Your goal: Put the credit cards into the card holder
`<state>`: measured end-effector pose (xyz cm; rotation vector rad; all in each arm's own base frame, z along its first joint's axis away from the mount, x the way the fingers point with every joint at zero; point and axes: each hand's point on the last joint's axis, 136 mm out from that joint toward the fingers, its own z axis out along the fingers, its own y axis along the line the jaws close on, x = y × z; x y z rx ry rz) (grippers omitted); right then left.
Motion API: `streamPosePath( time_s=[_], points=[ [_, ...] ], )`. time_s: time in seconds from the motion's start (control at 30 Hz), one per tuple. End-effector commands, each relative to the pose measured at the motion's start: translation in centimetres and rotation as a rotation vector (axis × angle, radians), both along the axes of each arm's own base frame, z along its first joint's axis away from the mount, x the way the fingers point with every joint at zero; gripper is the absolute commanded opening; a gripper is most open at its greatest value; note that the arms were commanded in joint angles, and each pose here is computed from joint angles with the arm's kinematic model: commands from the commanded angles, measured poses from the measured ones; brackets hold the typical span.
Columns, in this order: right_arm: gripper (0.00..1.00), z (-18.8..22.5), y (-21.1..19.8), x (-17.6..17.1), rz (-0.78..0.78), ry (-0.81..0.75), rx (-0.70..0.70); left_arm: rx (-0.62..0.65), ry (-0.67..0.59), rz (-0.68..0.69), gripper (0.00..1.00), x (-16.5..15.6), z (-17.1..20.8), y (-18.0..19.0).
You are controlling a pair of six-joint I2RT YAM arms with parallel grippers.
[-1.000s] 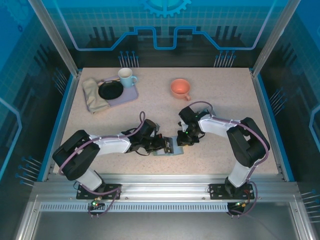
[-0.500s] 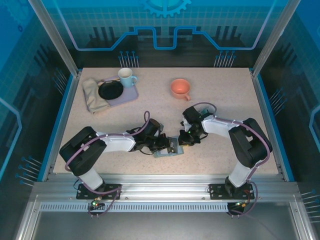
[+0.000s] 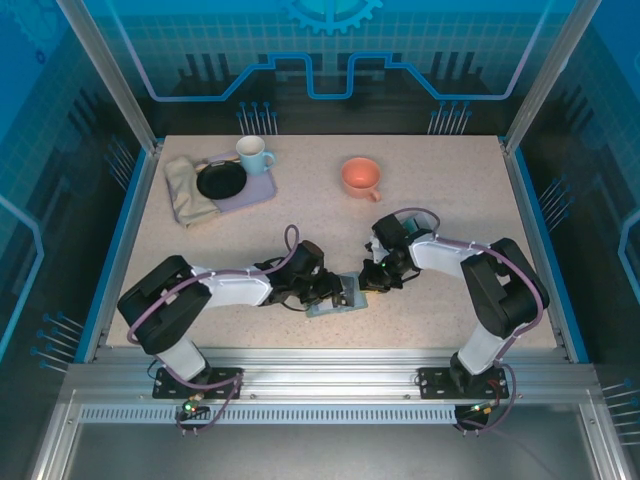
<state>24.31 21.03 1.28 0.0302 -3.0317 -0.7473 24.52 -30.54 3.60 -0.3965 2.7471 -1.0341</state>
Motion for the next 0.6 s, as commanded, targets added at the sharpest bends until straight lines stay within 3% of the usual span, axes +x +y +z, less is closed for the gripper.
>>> streamPosePath(
  time_s=[0.0,0.17,0.43,0.57],
  points=[
    [0.11,-2.3,-0.5,-1.4,-0.007,0.059,-0.029,0.080,0.004,0.009,0.31,-0.7,-0.5,1.6],
    [0.09,-2.0,-0.1,-1.6,-0.001,0.061,-0.004,0.117,0.002,-0.010,0.29,-1.3,-0.5,2.4],
    [0.05,-2.2,0.3,-1.7,0.000,0.076,0.023,0.085,-0.005,-0.019,0.10,-0.8,0.5,1.2],
    [0.05,-2.1,0.3,-2.0,0.000,0.080,0.030,0.056,0.011,0.020,0.07,-0.4,0.3,0.8]
  ],
)
